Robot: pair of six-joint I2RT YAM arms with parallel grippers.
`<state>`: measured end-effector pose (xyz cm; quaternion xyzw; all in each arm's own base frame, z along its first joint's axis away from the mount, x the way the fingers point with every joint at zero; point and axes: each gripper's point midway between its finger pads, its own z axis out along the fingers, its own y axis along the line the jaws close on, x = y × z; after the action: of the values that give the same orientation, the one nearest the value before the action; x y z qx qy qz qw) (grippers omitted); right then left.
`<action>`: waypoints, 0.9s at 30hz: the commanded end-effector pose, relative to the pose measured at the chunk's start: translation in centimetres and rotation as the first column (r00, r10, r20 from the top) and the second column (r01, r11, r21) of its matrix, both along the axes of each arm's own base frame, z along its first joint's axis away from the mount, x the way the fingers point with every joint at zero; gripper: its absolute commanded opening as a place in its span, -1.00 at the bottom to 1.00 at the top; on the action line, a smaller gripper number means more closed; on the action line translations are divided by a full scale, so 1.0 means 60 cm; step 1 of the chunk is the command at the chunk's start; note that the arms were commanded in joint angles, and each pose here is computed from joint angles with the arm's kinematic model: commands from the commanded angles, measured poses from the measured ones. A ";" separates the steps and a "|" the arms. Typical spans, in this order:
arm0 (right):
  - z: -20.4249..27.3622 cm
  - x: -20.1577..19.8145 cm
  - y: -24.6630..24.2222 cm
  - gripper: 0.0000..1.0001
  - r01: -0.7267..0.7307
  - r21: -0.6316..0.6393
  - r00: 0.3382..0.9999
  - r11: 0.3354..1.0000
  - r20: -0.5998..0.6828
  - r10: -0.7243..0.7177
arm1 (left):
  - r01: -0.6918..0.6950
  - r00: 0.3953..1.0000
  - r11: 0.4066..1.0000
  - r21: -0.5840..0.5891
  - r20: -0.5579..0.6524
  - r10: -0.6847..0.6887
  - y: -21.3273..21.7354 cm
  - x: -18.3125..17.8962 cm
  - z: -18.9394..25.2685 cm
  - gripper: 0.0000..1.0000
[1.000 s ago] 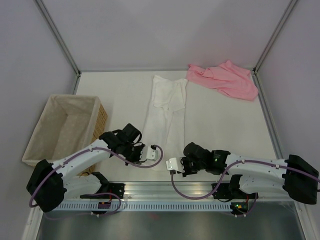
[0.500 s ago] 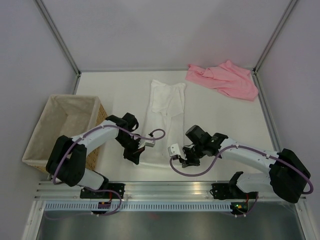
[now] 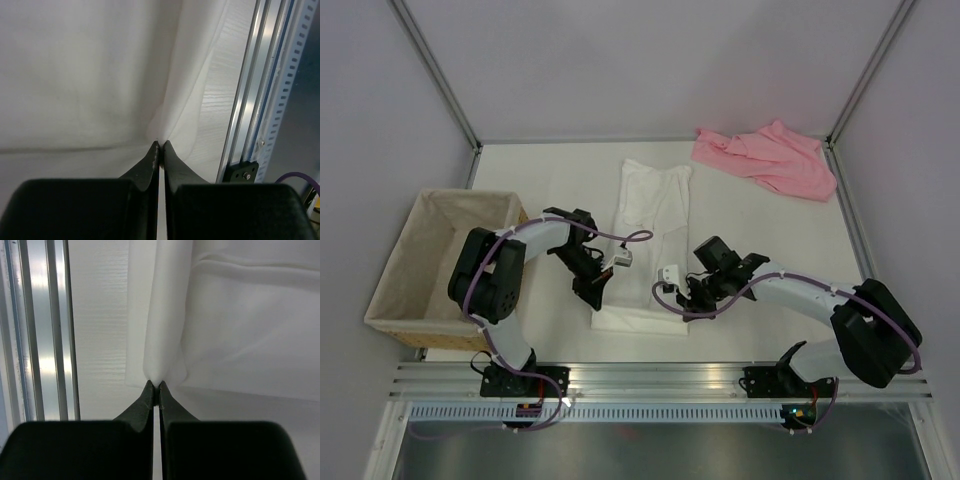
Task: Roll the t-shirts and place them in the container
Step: Roll the tshirt
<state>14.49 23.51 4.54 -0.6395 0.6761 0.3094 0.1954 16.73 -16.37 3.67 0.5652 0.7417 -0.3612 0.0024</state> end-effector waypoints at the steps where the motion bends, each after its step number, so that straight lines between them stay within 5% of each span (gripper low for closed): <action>1: 0.010 0.025 0.020 -0.99 0.032 0.040 0.999 0.999 -0.002 -0.032 | -0.005 1.000 1.000 -0.027 0.030 0.006 -0.011 0.041 0.004 -0.88; 11: 0.022 0.073 -0.003 -0.05 0.193 0.022 0.981 0.981 0.016 -0.194 | -0.006 1.000 1.000 -0.011 0.028 0.006 -0.014 0.057 -0.010 -0.74; 16: 0.032 0.094 -0.019 -0.05 0.235 -0.018 0.969 0.972 0.082 -0.233 | -0.047 0.998 0.999 0.014 0.051 0.046 -0.014 0.071 -0.017 -0.68; 22: 0.100 0.110 0.015 -0.05 0.247 0.168 0.951 0.954 0.149 -0.272 | -0.076 0.992 0.997 0.024 0.102 0.073 -0.015 0.084 -0.006 -0.67; 27: 0.135 0.097 0.048 -0.17 0.415 0.256 0.908 0.873 -0.052 -0.416 | -0.094 0.990 0.994 0.048 0.108 0.088 -0.009 0.085 -0.011 -0.67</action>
<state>20.43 24.44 10.31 -0.5212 0.7363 0.2848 0.3241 20.45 -16.67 2.17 0.5502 0.7680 -0.3275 0.0146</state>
